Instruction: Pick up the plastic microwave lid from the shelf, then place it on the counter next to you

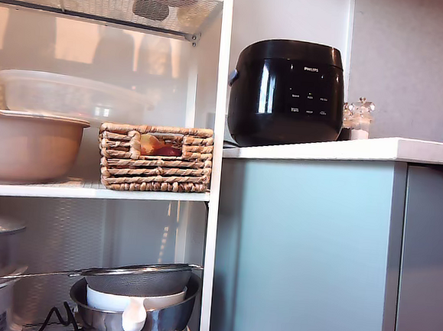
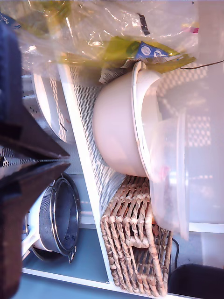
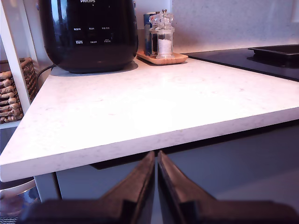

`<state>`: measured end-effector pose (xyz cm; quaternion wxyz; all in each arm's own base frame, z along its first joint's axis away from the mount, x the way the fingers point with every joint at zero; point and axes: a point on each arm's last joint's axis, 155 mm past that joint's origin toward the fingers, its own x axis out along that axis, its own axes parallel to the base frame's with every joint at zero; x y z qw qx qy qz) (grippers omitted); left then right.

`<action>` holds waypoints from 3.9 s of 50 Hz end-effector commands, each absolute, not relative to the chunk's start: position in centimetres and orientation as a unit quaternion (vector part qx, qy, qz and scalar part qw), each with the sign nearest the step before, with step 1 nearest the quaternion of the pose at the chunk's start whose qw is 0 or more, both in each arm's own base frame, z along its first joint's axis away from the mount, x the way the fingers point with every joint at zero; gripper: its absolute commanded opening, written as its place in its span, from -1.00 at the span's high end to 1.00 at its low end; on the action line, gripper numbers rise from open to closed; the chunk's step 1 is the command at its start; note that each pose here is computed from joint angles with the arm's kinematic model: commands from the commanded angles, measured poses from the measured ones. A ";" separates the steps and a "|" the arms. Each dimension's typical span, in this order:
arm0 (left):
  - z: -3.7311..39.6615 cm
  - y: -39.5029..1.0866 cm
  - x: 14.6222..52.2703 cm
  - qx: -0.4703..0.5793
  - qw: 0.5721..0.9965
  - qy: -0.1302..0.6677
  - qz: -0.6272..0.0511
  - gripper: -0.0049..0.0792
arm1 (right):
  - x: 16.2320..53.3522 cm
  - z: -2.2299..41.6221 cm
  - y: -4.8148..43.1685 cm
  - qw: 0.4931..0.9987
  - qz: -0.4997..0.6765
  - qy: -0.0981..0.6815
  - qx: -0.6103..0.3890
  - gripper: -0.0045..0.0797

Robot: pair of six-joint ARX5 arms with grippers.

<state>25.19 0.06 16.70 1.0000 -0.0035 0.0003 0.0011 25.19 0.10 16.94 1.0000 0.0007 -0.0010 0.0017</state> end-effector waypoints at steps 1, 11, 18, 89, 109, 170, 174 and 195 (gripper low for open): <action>16.7 -1.9 25.0 -0.026 0.998 0.002 -0.052 0.93 | 24.9 15.9 -2.3 0.998 -0.053 0.026 0.032 0.92; 16.7 -1.9 25.0 -0.026 0.998 0.002 -0.052 0.93 | 24.9 15.9 -2.3 0.998 -0.053 0.027 0.032 0.92; 17.1 -1.9 25.0 -0.026 0.998 -0.007 -0.052 0.93 | 24.9 16.0 -2.2 0.998 -0.052 0.025 0.032 0.92; 29.1 -8.7 29.4 0.368 0.873 0.104 -0.302 0.56 | 24.1 16.9 5.3 0.987 0.155 0.015 0.041 0.92; 26.4 -10.0 37.0 0.418 0.838 0.167 -0.309 -0.14 | 24.1 16.7 5.3 0.987 0.154 0.019 0.041 0.92; 24.0 -7.9 48.7 0.477 0.804 0.233 -0.268 -0.08 | 24.1 16.6 5.3 0.987 0.154 0.022 0.042 0.92; 23.3 -7.5 49.1 0.474 0.801 0.245 -0.270 -0.08 | 24.1 16.6 5.3 0.987 0.154 0.022 0.042 0.92; 20.6 -5.4 50.6 0.465 0.801 0.273 -0.262 -0.08 | 24.1 16.6 5.3 0.987 0.154 0.022 0.042 0.92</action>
